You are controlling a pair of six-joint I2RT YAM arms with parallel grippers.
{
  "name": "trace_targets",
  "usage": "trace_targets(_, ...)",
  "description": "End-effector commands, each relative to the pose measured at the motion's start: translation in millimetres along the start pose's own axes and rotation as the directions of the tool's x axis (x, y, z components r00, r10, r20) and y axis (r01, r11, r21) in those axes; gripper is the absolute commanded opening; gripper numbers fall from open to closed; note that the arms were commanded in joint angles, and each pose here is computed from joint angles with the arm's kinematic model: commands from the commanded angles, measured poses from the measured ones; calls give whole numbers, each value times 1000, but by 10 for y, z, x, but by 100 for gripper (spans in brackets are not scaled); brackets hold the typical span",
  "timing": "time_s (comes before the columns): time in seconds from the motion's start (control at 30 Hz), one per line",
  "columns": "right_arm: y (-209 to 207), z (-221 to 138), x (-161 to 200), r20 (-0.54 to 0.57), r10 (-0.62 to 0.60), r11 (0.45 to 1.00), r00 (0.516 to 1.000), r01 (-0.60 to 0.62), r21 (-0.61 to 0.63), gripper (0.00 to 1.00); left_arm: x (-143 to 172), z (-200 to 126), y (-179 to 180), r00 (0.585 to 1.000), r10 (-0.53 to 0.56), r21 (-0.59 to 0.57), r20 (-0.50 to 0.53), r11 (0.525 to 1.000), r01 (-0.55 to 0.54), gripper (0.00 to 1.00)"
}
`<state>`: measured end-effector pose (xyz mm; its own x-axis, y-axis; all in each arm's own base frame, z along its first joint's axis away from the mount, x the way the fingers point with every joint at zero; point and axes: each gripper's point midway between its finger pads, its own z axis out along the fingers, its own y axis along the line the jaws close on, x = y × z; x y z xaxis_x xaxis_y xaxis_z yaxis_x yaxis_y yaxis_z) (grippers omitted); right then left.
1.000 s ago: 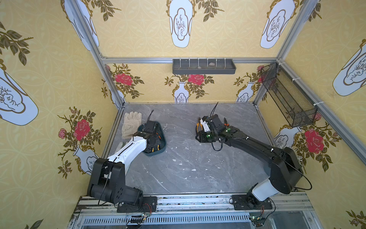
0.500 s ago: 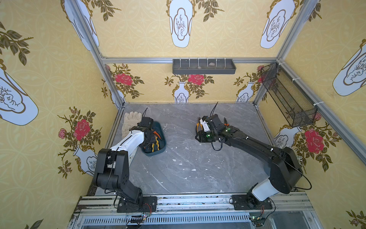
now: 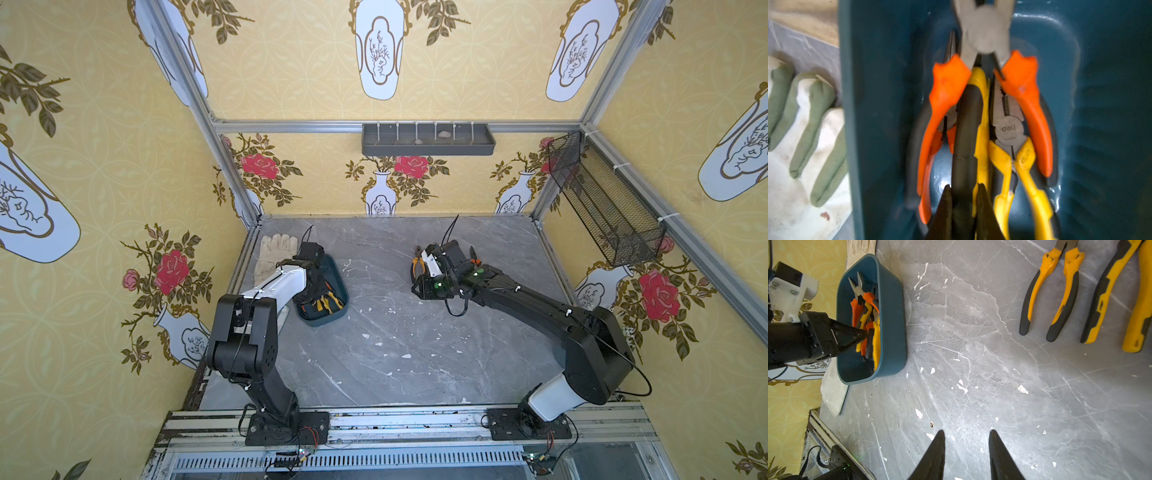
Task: Take the pliers out of the storage box
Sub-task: Pick up the pliers from the storage box.
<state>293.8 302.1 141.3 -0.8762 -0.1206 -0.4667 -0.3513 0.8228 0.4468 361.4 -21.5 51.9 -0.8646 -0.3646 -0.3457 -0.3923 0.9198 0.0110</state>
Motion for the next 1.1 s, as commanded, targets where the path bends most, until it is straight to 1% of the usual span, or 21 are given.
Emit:
trace_targets(0.0,49,-21,-82,37,-4,1000,999,5,-20,37,-2,-32,25,1000,-5,-6,11,1000,5,3)
trace_targets(0.1,58,-20,-82,37,-3,1000,999,4,-24,36,-6,-88,42,1000,-5,-5,21,1000,5,0)
trace_targets(0.5,74,-49,-59,37,7,1000,999,-6,-27,36,-98,-364,41,997,-10,30,75,1000,8,0)
trace_targets(1.07,105,-90,-28,41,1,1000,999,0,-24,36,-195,-664,-49,991,-34,122,129,992,19,0)
